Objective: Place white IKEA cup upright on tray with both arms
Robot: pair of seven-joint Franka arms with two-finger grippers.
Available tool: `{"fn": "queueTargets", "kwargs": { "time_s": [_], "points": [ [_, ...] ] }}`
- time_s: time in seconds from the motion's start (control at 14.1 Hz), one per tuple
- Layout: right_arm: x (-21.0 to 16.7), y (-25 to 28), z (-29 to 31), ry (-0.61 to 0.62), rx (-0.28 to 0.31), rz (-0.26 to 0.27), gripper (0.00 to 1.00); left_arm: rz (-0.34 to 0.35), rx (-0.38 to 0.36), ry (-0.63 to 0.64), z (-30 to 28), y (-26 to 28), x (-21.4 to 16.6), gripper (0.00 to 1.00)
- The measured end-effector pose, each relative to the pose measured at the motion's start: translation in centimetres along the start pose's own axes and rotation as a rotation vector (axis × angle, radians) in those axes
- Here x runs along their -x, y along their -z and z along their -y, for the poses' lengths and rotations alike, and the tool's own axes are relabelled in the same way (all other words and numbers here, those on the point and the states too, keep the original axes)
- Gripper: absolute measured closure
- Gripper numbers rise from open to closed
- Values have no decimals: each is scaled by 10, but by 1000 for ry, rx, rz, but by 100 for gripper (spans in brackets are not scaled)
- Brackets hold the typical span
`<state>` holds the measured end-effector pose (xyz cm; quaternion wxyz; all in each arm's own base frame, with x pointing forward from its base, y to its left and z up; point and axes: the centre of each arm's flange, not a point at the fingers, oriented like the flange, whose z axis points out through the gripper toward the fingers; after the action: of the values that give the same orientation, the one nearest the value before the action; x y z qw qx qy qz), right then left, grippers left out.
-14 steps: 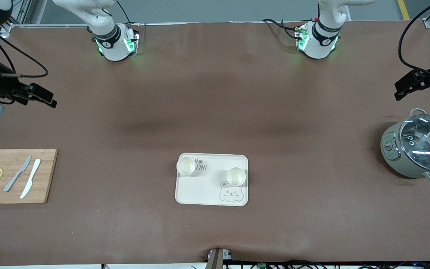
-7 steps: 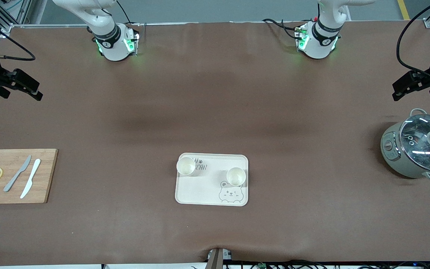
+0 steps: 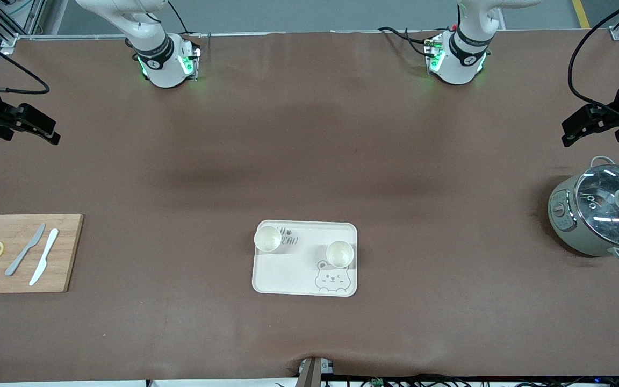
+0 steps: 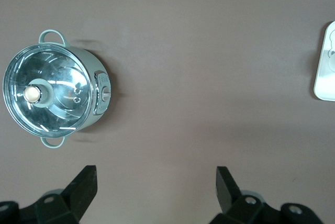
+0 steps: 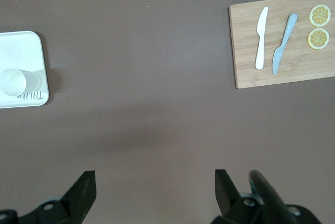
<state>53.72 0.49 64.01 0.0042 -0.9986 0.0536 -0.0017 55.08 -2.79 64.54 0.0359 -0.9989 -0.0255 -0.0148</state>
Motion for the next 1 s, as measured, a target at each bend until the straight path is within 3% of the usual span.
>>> {"fn": "queueTargets", "kwargs": {
  "time_s": [1.0],
  "points": [
    [3,0,1,61,2,23,0,-1,0,-5,0,2,1,0]
  ]
}}
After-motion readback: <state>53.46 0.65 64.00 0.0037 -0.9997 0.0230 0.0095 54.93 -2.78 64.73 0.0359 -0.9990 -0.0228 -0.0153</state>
